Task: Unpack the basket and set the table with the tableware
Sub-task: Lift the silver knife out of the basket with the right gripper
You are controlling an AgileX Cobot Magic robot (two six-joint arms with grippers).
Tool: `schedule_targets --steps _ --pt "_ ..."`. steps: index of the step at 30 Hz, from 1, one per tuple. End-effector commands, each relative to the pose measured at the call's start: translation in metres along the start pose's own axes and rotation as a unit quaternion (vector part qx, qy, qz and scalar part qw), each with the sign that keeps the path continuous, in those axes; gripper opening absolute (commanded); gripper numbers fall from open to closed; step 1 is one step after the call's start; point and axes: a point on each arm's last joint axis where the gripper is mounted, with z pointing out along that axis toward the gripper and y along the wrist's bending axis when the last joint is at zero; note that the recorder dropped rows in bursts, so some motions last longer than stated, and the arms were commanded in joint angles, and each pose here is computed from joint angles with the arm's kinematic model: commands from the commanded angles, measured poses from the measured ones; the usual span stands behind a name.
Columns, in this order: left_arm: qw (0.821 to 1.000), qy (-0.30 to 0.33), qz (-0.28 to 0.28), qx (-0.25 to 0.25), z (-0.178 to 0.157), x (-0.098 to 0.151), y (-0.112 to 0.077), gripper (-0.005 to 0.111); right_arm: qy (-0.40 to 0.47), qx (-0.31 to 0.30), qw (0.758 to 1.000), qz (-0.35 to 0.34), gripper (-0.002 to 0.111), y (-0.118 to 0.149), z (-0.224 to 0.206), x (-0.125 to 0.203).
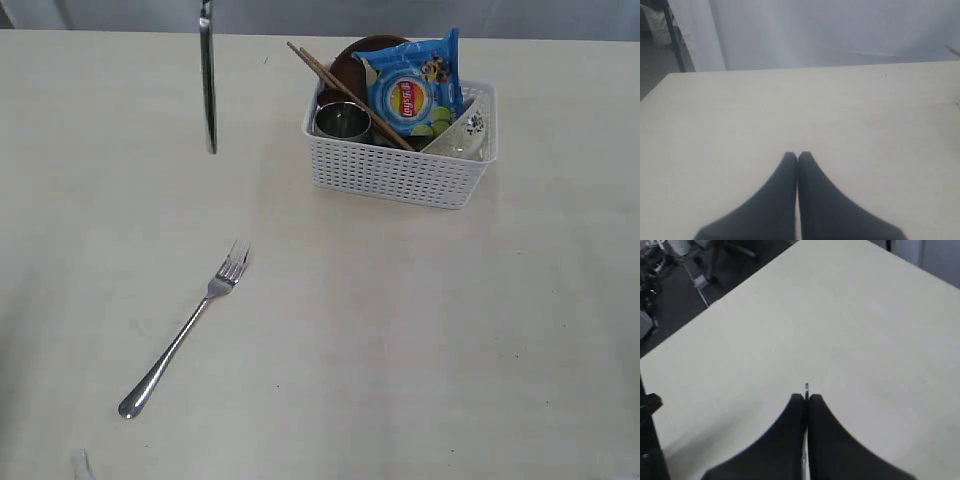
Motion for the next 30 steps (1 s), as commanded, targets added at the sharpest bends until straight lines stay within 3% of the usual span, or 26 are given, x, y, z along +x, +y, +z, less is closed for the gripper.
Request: schedule_targets --steps 1,12,21,30 --pt "1.0 0.0 0.003 -0.002 0.0 0.001 0.0 0.0 0.013 -0.043 0.998 0.049 -0.001 0.012 0.008 0.002" --pt "1.0 0.0 0.001 -0.002 0.0 0.001 0.0 0.0 0.082 -0.088 0.99 0.08 -0.001 0.051 0.086 0.025" --pt "1.0 0.0 0.001 -0.002 0.0 0.001 0.0 0.0 0.115 -0.085 0.982 0.123 -0.001 0.054 0.146 0.05" --pt "1.0 0.0 0.001 -0.002 0.0 0.001 0.0 0.0 0.16 -0.066 0.973 0.152 -0.001 0.047 0.179 0.083"
